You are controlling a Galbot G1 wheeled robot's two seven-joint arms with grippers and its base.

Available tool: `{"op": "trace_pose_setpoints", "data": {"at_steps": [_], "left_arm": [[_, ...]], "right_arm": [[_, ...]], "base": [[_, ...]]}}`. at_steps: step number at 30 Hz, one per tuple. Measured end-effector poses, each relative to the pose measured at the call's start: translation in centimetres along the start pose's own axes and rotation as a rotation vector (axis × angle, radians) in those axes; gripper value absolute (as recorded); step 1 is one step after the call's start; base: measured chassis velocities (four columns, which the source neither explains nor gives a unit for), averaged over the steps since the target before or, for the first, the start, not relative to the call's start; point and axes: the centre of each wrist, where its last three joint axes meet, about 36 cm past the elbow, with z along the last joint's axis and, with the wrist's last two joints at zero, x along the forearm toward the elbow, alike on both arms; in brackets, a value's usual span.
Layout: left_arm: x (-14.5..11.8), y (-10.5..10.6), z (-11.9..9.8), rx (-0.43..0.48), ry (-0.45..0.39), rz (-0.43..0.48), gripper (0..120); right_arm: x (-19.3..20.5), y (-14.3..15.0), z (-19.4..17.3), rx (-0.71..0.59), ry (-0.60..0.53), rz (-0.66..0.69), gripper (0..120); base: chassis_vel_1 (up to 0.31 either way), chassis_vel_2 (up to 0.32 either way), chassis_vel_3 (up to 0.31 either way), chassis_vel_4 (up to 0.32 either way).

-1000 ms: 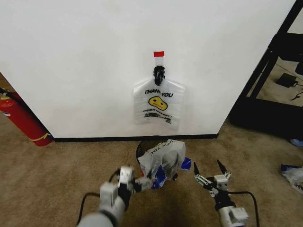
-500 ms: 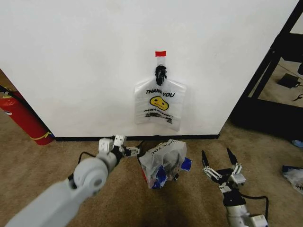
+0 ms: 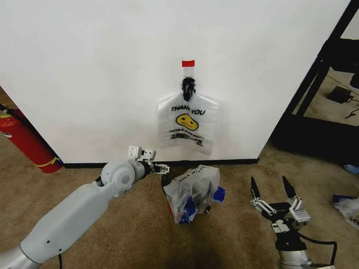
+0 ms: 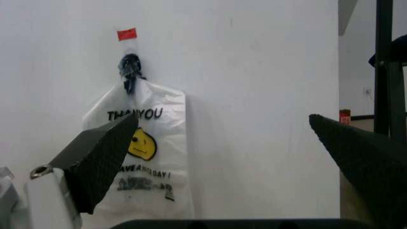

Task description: Pick up the garbage bag from the wall and place it over the trash bin.

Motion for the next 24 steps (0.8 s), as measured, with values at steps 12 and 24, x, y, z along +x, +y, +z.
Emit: {"op": "trace_pose_setpoints", "data": {"at_steps": [12,24], "left_arm": [[-3.5,0.5,0.4,0.021,0.058,0.018,88],[-5.9,0.1,2.0,-0.021,0.061,-0.018,50]], "right_arm": [[-0.2,0.1,-0.4,0.002,0.004,0.017,100],[-0.3,0.3,-0.6,-0.007,0.006,0.026,100]], "base": [[0.0,0.0,0.0,0.0],[0.0,0.0,0.0,0.0]]}}
